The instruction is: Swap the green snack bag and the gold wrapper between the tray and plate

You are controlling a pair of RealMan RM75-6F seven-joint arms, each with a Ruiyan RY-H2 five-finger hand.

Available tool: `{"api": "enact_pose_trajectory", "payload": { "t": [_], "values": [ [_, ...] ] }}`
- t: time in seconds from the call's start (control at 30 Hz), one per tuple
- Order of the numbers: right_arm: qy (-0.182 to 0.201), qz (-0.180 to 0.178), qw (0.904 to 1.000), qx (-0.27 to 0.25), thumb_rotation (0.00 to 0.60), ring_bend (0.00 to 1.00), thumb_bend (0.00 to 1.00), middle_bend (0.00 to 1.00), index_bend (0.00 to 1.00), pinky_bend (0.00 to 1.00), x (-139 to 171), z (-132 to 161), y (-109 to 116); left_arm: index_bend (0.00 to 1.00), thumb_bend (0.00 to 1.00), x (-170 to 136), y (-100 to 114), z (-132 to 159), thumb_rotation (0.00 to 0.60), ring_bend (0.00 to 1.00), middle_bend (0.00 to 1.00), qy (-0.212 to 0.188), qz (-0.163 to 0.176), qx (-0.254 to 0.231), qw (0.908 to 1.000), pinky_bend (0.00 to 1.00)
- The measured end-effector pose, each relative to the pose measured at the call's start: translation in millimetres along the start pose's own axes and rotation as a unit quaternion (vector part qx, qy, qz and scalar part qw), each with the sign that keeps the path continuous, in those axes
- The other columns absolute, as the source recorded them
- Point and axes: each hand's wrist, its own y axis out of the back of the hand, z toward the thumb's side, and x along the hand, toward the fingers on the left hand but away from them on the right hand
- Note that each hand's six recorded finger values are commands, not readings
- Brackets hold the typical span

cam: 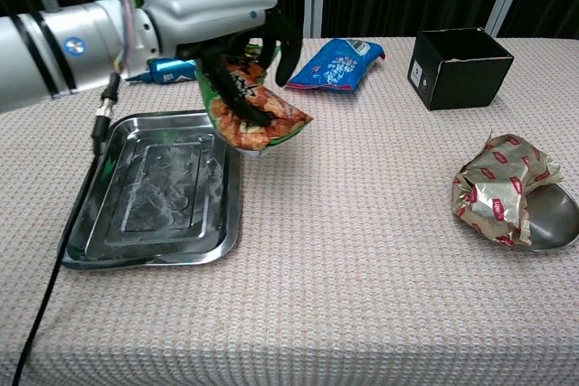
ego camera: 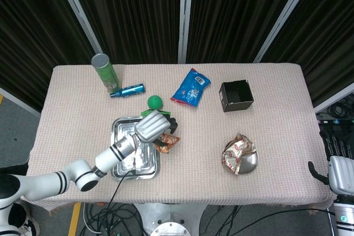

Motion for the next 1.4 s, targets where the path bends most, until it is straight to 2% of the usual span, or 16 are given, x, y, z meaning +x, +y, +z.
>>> {"api": "enact_pose_trajectory", "payload": {
  "t": [0.37,0.53,0.6,0.7,0.73,0.8,0.97,1.1,1.3,1.4],
  "values": [
    [0.014,-0.005,0.9999,-0.008,0.600,0.00,0.26,0.00,0.00,0.00,-0.3,5.9,-0.9,0.55,0.43,59.2,-14.9,4.7,0.600,0.49,0.49,-0.002,0.006,-0.002,1.0000,0.78],
    [0.012,-0.006,0.9999,-0.008,0.600,0.00,0.26,0.00,0.00,0.00,-0.8,5.0,-1.1,0.52,0.45,78.2,-21.7,7.9,0.600,0.48,0.47,0.001,0.011,-0.024,0.9997,0.76],
    [0.010,-0.004,0.9999,-0.007,0.600,0.00,0.26,0.00,0.00,0.00,-0.9,4.0,-2.0,0.40,0.40,82.2,-24.3,8.5,0.600,0.41,0.39,0.002,0.012,-0.027,0.9996,0.70],
    [0.009,-0.002,0.9999,-0.007,0.600,0.00,0.26,0.00,0.00,0.00,-1.1,3.8,-3.9,0.17,0.23,84.7,-29.6,7.3,0.600,0.15,0.14,0.001,0.009,-0.024,0.9997,0.47],
    [0.010,-0.001,0.9999,-0.007,0.600,0.00,0.26,0.00,0.00,0.00,-1.3,4.0,-4.3,0.13,0.19,84.5,-31.1,5.3,0.600,0.08,0.08,0.002,0.008,-0.021,0.9998,0.39],
    [0.011,0.000,0.9999,-0.007,0.600,0.00,0.26,0.00,0.00,0.00,-1.9,5.1,-4.9,0.10,0.17,83.3,-30.6,0.8,0.600,0.04,0.04,0.006,0.011,-0.018,0.9998,0.31],
    [0.016,0.003,0.9998,-0.006,0.600,0.00,0.26,0.00,0.00,0.00,-3.1,8.7,-6.1,0.10,0.16,71.9,-26.0,-18.8,0.600,0.04,0.03,0.024,0.015,-0.017,0.9995,0.27],
    [0.023,0.008,0.9997,0.001,0.600,0.00,0.26,0.00,0.00,0.00,-4.3,13.3,-7.6,0.09,0.15,51.7,-21.1,-34.2,0.600,0.04,0.03,0.036,0.017,-0.017,0.9991,0.25],
    [0.047,0.034,0.9977,0.035,0.600,0.00,0.26,0.00,0.00,0.00,-12.3,23.2,-12.5,0.10,0.15,-10.6,-5.6,-74.7,0.600,0.04,0.05,0.080,0.019,0.001,0.9966,0.23],
    [0.067,0.048,0.9946,0.062,0.600,0.00,0.23,0.00,0.00,0.00,-20.5,31.9,-14.1,0.10,0.15,-57.8,0.8,-97.7,0.600,0.03,0.05,0.123,0.014,0.004,0.9923,0.21]
  ]
}}
